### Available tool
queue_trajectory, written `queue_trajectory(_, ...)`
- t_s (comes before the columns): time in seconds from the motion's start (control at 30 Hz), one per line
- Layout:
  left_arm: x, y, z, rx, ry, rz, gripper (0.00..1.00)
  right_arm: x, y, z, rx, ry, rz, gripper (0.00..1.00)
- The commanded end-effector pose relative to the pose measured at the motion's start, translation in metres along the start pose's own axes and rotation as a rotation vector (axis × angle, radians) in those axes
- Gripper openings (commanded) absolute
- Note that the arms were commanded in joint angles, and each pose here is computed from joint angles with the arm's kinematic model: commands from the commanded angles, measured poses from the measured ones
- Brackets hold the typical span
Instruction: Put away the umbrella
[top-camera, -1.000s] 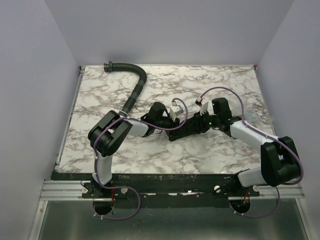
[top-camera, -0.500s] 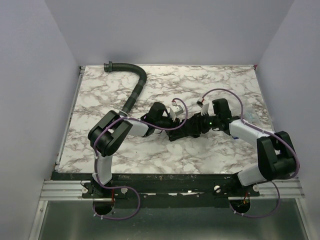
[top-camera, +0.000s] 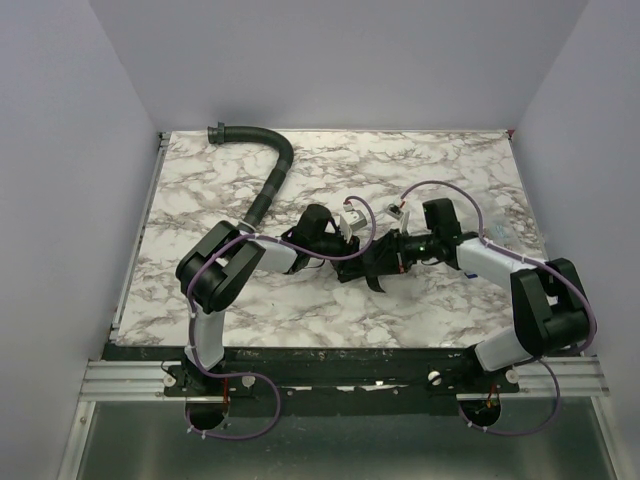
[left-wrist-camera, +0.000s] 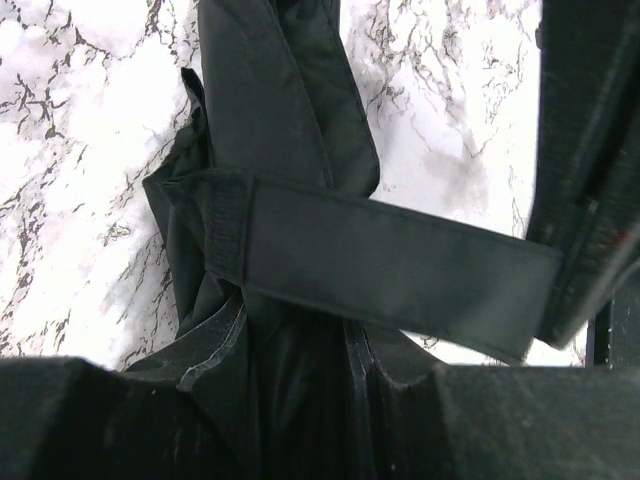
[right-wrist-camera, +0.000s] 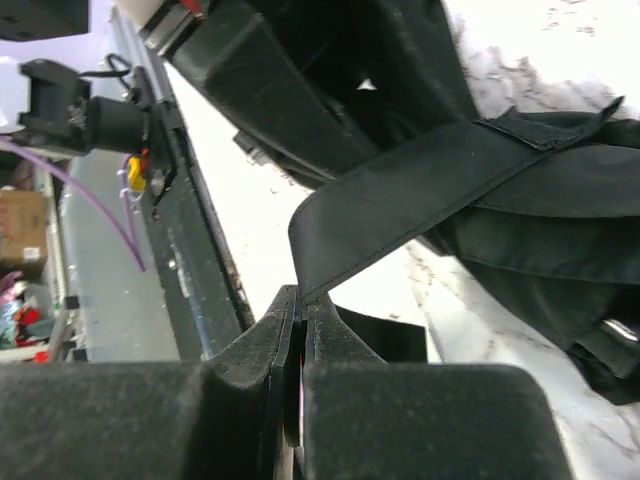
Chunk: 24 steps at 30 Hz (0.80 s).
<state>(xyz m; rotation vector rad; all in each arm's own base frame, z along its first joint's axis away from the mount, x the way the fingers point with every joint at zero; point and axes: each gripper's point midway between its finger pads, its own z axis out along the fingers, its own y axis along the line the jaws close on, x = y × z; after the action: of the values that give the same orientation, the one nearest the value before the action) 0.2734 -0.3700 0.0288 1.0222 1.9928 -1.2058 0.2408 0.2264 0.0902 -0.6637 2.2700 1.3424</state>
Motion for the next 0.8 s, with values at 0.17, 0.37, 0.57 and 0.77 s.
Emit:
queue_trajectory(0.17, 0.148, 0.016, -0.027, -0.167, 0.415, -0.270, 0.00, 0.033, -0.005, 0.004, -0.021, 0.140, 0.258, 0.00)
queue_trajectory(0.37, 0.148, 0.017, -0.028, -0.170, 0.416, -0.264, 0.00, 0.047, -0.059, 0.005, 0.251, 0.254, 0.383, 0.00)
queue_trajectory(0.57, 0.144, 0.017, -0.029, -0.168, 0.409, -0.241, 0.00, 0.036, -0.053, 0.006, 0.163, 0.292, 0.289, 0.13)
queue_trajectory(0.77, 0.143, 0.020, -0.029, -0.170, 0.418, -0.219, 0.00, 0.014, -0.015, -0.015, 0.053, 0.257, 0.037, 0.39)
